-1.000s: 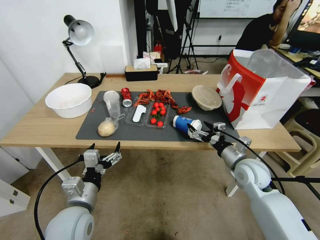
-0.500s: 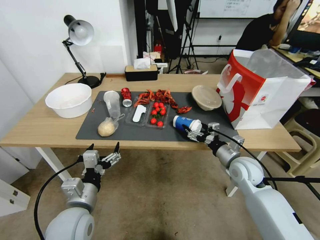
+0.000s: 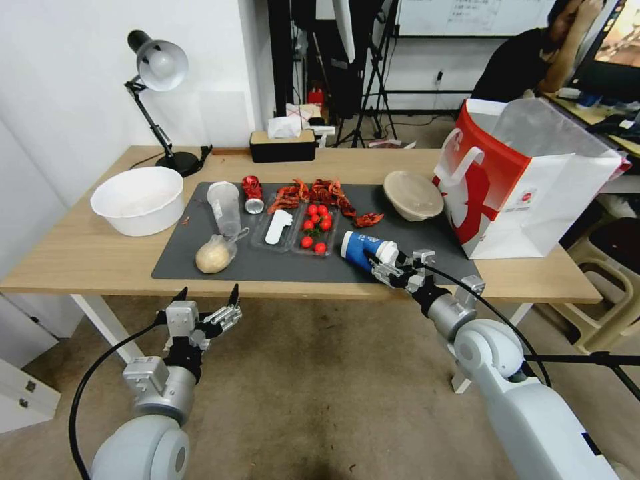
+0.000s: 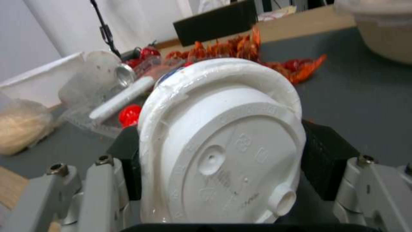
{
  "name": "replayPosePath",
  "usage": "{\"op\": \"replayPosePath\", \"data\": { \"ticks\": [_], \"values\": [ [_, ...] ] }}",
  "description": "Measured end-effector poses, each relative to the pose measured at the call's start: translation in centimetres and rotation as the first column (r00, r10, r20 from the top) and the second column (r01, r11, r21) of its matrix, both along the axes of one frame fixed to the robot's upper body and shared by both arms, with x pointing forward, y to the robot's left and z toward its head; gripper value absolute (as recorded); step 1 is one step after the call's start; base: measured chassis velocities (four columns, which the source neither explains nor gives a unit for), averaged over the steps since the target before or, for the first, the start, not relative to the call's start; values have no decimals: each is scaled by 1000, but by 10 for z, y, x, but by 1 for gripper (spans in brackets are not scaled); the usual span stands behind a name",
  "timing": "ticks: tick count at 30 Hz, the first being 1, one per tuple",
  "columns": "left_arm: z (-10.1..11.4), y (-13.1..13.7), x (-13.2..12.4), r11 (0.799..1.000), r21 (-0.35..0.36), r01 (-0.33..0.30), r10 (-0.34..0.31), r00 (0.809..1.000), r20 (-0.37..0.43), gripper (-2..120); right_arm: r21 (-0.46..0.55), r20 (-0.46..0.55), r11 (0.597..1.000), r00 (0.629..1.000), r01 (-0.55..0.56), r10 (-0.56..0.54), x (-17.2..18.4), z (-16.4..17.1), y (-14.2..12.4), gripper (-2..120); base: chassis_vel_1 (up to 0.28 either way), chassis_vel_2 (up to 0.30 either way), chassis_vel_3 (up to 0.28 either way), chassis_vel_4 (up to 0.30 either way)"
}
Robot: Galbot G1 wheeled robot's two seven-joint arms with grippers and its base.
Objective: Pick up the trash from the table and place it into the takeout bag.
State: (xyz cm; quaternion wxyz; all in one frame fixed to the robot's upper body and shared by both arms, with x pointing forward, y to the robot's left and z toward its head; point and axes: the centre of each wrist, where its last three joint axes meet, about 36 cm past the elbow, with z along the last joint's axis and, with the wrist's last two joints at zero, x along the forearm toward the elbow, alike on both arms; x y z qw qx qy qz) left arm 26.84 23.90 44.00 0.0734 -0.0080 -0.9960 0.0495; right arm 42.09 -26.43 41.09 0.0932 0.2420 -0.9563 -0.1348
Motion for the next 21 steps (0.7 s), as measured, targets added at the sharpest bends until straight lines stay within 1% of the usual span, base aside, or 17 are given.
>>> {"op": "replayPosePath", "data": {
  "ticks": [1, 3, 7, 9, 10, 11, 14, 15, 16, 18, 19, 20, 21],
  "values": [
    [0, 0, 0, 1000, 0, 0, 0, 1000, 0, 100, 0, 0, 1000, 1000, 0, 0, 0, 0, 0, 66, 0, 0, 0, 0],
    [-1, 0, 1, 1000, 1, 0, 0, 1000, 1, 100, 14, 36, 1000, 999, 1, -2, -3, 11, 0, 66, 0, 0, 0, 0],
    [-1, 0, 1, 1000, 2, 0, 0, 1000, 1, 100, 35, 72, 999, 997, 4, -6, -4, 21, -2, 66, 0, 0, 0, 0],
    [-1, 0, 0, 1000, 5, 0, 0, 1000, 2, 100, 88, 152, 996, 988, 6, -19, -1, 46, -7, 66, 0, 0, 0, 0],
    [-1, 0, 0, 1000, 6, -1, 1, 1000, 2, 100, 120, 202, 993, 979, 11, -35, 1, 65, -11, 66, 0, 0, 0, 0],
    [-1, 0, 0, 1000, 6, -1, 1, 1000, 2, 100, 120, 202, 993, 979, 11, -35, 1, 65, -11, 66, 0, 0, 0, 0],
    [-2, 0, 0, 1000, 9, -2, 2, 1000, 4, 100, 172, 300, 985, 951, 24, -76, 7, 105, -23, 66, 0, 0, 0, 0],
    [-2, 0, -1, 1000, 10, -3, 3, 1000, 6, 100, 191, 344, 981, 933, 44, -109, 10, 125, -30, 66, 0, 0, 0, 0],
    [-2, 0, -1, 1000, 10, -3, 3, 1000, 6, 100, 191, 344, 981, 933, 44, -109, 10, 125, -30, 66, 0, 0, 0, 0],
    [-2, 0, -1, 1000, 11, -3, 3, 1000, 8, 100, 210, 381, 975, 911, 79, -156, 15, 146, -40, 66, 0, 0, 0, 0],
    [-2, 0, -2, 1000, 12, -5, 5, 1000, 10, 100, 222, 412, 967, 887, 123, -207, 19, 166, -51, 66, 0, 0, 0, 0],
    [-2, 0, -2, 1000, 12, -5, 5, 1000, 10, 100, 222, 412, 967, 887, 123, -207, 19, 166, -51, 66, 0, 0, 0, 0],
    [-2, 0, -2, 1000, 12, -6, 5, 1000, 11, 100, 225, 424, 963, 876, 146, -232, 21, 175, -57, 66, 0, 0, 0, 0]
  ]
}}
